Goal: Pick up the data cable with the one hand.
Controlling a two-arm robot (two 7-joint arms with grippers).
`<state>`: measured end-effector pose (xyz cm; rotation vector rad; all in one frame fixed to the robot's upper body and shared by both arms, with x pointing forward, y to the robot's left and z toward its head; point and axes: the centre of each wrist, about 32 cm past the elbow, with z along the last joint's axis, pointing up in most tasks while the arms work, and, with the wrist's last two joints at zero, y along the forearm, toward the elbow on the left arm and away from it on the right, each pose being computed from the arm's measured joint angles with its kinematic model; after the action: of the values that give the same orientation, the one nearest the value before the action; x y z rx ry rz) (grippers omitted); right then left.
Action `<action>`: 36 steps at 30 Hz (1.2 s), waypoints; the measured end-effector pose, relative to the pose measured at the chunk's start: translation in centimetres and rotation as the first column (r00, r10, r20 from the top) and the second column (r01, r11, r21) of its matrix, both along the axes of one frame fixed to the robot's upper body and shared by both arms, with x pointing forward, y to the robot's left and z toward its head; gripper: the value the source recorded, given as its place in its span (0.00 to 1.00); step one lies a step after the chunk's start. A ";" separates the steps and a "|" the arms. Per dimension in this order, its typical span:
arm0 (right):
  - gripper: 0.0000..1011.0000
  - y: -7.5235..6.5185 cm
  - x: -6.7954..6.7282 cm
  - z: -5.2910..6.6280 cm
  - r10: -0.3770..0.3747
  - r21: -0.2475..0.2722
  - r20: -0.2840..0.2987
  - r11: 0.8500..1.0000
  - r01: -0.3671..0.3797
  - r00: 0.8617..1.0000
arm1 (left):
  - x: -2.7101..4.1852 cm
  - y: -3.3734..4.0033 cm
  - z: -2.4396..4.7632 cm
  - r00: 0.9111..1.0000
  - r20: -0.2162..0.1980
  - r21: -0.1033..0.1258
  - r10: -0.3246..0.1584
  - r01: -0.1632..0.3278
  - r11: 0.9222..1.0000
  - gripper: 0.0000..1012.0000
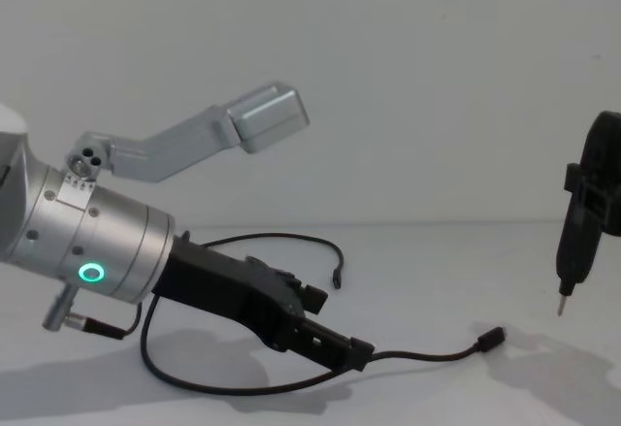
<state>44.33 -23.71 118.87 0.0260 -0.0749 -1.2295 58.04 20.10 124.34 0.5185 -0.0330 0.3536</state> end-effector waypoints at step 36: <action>0.26 0.0 0.0 0.0 0.000 0.000 0.000 1.000 0.000 1.000 | 0.52 -0.85 -1.38 1.000 -0.014 0.027 0.003 -0.003 1.000 0.62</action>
<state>44.33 -23.71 118.87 0.0260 -0.0749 -1.2294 58.56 19.25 122.96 0.5473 -0.0230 0.3524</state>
